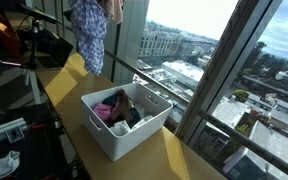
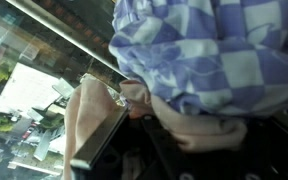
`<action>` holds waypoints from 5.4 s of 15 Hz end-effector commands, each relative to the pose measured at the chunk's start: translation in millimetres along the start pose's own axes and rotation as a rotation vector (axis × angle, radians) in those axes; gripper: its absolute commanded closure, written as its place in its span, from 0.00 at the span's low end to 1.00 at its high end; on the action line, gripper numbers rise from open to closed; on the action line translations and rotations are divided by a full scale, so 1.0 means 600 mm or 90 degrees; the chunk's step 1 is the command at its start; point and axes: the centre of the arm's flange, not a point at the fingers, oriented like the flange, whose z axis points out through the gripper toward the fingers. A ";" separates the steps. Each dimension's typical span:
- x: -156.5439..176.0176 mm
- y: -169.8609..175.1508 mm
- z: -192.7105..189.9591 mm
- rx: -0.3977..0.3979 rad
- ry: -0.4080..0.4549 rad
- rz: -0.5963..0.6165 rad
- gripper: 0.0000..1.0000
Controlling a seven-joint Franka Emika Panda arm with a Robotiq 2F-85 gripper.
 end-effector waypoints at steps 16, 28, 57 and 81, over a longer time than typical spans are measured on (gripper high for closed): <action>-0.213 0.018 0.472 0.082 -0.164 0.028 1.00; -0.335 -0.060 0.638 0.120 -0.249 0.055 1.00; -0.453 0.295 0.350 -0.055 -0.166 0.147 0.00; -0.546 0.225 0.648 -0.018 -0.280 0.087 0.55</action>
